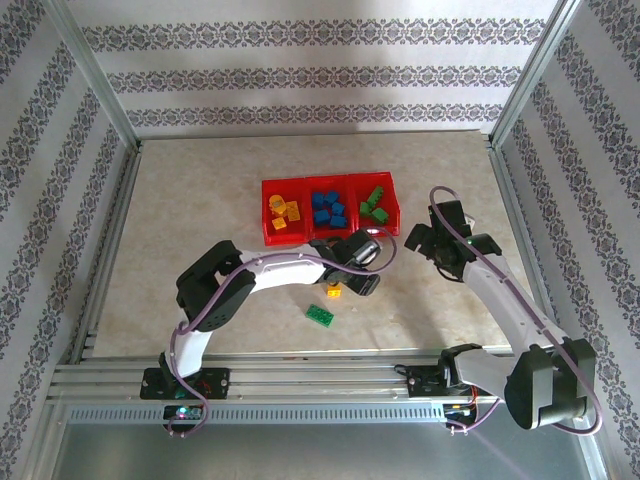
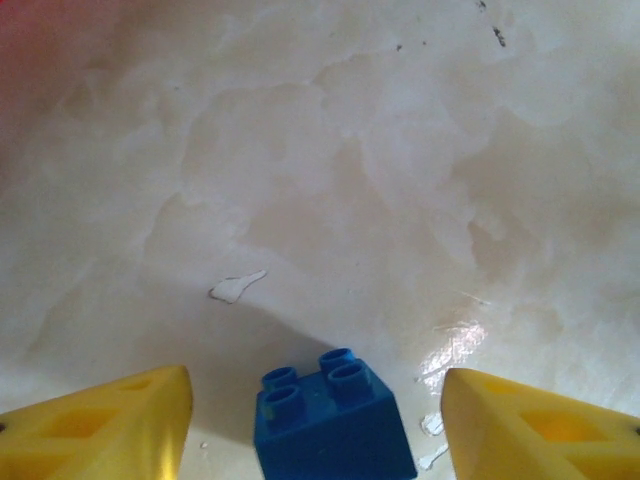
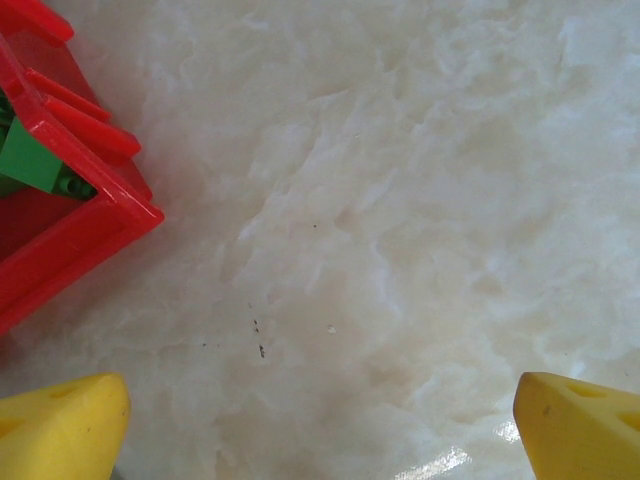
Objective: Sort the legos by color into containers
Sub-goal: Pick up the lego from the middle-left of the table.
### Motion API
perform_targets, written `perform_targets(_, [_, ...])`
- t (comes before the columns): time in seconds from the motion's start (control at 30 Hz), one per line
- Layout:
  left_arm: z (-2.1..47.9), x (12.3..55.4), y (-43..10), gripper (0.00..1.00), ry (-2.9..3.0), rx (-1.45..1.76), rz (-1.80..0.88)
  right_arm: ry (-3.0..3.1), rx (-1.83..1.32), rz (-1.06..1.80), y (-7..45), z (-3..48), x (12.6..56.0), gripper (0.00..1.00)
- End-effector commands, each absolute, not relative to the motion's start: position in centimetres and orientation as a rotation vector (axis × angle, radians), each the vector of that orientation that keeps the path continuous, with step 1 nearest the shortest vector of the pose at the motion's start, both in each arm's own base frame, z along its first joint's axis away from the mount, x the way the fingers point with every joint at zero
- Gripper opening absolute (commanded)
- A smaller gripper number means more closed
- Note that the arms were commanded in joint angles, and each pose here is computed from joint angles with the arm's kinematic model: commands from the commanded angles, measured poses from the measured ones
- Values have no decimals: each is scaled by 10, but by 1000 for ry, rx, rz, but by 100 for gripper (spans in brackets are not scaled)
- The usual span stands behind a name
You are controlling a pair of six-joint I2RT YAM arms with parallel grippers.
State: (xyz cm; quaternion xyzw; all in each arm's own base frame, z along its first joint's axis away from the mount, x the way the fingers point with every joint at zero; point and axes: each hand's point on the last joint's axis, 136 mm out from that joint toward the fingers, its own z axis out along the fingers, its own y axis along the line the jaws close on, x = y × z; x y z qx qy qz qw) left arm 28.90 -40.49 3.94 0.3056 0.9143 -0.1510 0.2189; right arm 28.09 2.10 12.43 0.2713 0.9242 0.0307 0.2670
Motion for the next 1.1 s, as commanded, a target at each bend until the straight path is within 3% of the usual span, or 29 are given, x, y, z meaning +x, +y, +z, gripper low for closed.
perform_targets(0.0, [31, 278, -411, 62, 2571, 877, -415, 2508, 744, 78, 18, 120, 275, 98])
perform_targets(0.57, [10, 277, -398, 43, 2625, 867, -316, 2508, 748, 84, 17, 118, 274, 98])
perform_targets(1.07, [50, 298, -383, 36, 2509, 773, -220, 2498, 744, 99, 18, 124, 274, 98])
